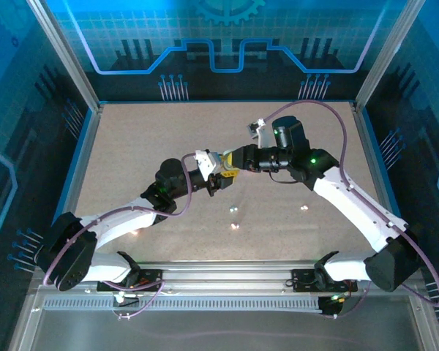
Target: Insert the wireless bluetooth earbuds into the charging case
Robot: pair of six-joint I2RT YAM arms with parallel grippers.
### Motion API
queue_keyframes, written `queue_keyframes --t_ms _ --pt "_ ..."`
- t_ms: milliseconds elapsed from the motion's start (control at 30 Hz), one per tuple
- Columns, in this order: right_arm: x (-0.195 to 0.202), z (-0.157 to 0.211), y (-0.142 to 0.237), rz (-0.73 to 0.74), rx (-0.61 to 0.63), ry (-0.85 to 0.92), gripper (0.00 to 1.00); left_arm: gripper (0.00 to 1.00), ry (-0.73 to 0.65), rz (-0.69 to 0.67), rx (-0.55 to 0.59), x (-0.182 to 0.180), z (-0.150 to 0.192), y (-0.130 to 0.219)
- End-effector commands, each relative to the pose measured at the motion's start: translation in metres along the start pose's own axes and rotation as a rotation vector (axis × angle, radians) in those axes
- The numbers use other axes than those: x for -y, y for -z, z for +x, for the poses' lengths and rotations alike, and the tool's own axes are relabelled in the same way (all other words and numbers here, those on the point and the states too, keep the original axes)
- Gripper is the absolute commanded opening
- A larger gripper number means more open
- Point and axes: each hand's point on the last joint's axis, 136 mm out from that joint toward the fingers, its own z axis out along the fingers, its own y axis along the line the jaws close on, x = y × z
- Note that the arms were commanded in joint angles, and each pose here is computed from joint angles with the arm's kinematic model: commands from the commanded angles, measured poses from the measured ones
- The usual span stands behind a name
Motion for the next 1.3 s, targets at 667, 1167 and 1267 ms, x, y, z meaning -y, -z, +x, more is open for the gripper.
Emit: queue_keyframes --t_ms 667,1167,1267 --pt "-0.009 0.006 0.008 0.021 -0.018 0.046 0.41 0.26 -0.032 0.001 0.111 0.002 -0.034 0.003" --pt "-0.040 -0.003 0.083 0.031 0.240 0.346 0.42 0.25 -0.041 -0.096 0.086 -0.011 -0.030 0.011" --pt "-0.007 -0.009 0.101 0.184 0.332 0.301 0.41 0.25 -0.053 -0.124 0.089 -0.014 -0.034 0.017"
